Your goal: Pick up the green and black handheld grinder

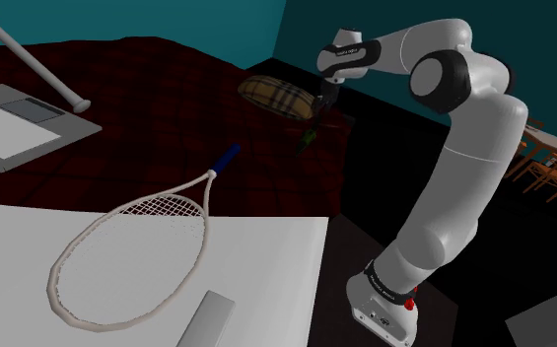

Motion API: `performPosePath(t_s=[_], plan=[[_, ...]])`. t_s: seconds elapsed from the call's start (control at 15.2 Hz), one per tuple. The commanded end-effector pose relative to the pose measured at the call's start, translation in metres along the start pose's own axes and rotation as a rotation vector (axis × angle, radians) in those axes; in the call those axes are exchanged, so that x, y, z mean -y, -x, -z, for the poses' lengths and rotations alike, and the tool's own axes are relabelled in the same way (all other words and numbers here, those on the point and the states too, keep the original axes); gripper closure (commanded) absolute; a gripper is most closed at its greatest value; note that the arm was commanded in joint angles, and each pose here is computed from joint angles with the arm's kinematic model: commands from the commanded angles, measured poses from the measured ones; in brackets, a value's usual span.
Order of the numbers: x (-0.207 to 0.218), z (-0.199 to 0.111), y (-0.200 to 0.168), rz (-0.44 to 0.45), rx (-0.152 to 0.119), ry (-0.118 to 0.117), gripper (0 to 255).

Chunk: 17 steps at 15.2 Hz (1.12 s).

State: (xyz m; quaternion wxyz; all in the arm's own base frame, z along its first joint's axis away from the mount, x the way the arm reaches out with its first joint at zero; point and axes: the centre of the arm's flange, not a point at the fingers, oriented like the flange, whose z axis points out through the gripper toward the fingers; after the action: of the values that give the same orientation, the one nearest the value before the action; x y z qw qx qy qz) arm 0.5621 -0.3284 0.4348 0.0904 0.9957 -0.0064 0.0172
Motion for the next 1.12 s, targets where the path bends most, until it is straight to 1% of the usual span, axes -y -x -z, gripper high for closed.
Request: performPosePath(t_s=[0.0, 0.2, 0.33, 0.4, 0.99, 1.06], plan=[[-0.001, -0.012, -0.001, 0.000, 0.000, 0.001, 0], [0.002, -0.027, 0.000, 0.000, 0.000, 0.001, 0], [0.003, -0.030, 0.000, 0.000, 0.000, 0.001, 0], [0.002, -0.030, -0.001, 0.000, 0.000, 0.001, 255], [0.003, -0.030, 0.000, 0.000, 0.000, 0.001, 255], [0.002, -0.025, 0.000, 0.000, 0.000, 0.001, 255]])
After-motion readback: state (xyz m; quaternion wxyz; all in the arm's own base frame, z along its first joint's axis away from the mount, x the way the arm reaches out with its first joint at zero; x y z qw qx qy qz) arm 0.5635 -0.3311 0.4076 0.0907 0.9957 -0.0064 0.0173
